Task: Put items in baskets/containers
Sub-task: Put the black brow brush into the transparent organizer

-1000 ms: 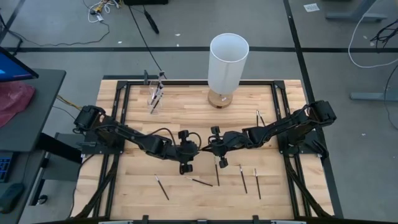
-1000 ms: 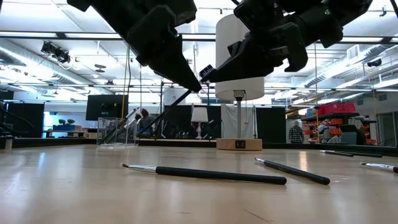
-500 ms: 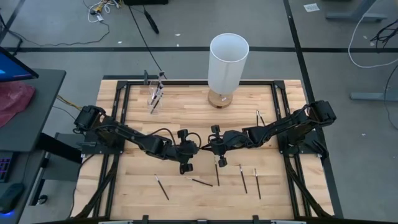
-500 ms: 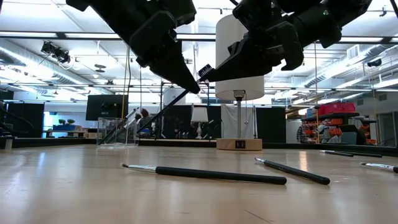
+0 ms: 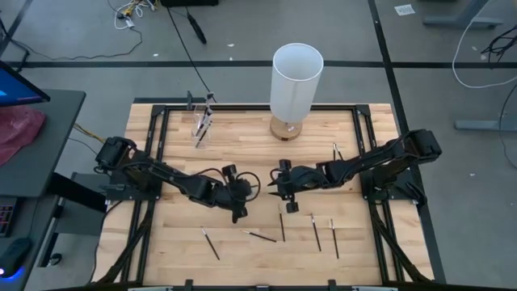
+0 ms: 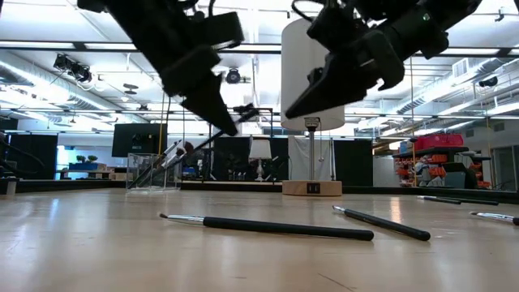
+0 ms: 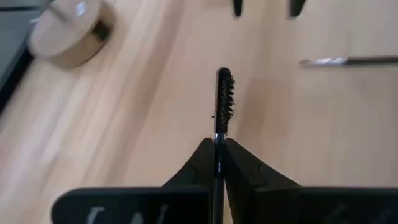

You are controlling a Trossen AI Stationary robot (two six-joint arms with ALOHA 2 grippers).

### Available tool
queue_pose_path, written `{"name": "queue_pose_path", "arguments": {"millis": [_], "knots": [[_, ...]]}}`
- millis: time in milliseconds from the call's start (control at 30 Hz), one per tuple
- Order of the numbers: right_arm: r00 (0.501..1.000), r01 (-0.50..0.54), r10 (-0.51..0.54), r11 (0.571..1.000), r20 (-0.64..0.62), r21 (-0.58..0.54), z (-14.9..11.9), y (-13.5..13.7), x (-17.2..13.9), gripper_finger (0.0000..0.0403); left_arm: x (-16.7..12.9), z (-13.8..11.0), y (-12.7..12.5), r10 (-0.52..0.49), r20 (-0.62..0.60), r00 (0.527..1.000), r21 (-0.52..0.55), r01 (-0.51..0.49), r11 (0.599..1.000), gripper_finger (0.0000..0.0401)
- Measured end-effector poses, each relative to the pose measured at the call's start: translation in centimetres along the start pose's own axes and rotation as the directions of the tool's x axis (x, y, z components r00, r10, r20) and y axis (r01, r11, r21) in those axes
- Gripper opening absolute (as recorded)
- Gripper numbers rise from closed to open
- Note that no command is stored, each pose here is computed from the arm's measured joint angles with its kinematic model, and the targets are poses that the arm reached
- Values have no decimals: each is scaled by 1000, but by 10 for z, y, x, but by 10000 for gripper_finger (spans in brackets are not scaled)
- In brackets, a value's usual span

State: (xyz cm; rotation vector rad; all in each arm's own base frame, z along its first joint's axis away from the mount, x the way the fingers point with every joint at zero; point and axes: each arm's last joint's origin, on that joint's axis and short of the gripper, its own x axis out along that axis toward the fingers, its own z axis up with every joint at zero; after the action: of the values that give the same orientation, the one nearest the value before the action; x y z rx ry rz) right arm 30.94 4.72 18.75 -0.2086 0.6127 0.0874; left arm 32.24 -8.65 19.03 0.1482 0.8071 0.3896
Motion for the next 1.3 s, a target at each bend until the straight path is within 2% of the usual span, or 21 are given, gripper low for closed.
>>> {"name": "queue_pose_path", "arguments": {"millis": [100,200,367,500,567,633,767,900,1033,1300], "knots": [[1000,6,-5,999,-18,44,-11,0,-1,163,-13,3,12,49,6,999,-19,-49,999,15],[1000,6,-8,997,24,83,-26,2,0,178,-30,0,34,100,50,994,-58,-97,994,15],[985,-1,-28,986,168,166,-48,5,-4,179,-62,-19,94,164,137,977,-216,-132,967,15],[957,-9,-47,981,287,192,-55,5,-10,169,-81,-30,142,239,257,936,-352,-140,925,15],[945,-10,-54,981,324,195,-55,5,-12,164,-87,-33,164,266,313,912,-393,-131,910,15],[935,-8,-59,982,349,190,-53,4,-13,160,-90,-36,183,309,326,894,-403,-165,900,15],[926,-1,-65,985,372,174,-50,4,-14,154,-85,-44,217,401,267,876,-400,-278,873,15],[917,-3,-68,984,392,177,-48,3,-15,150,-71,-49,247,406,248,880,-404,-287,869,15],[914,-4,-69,984,399,180,-48,3,-15,148,-55,-56,277,466,210,859,-428,-348,834,15],[913,-16,-65,981,403,195,-47,4,-15,148,-23,-73,321,468,238,851,-446,-332,831,15]]}}
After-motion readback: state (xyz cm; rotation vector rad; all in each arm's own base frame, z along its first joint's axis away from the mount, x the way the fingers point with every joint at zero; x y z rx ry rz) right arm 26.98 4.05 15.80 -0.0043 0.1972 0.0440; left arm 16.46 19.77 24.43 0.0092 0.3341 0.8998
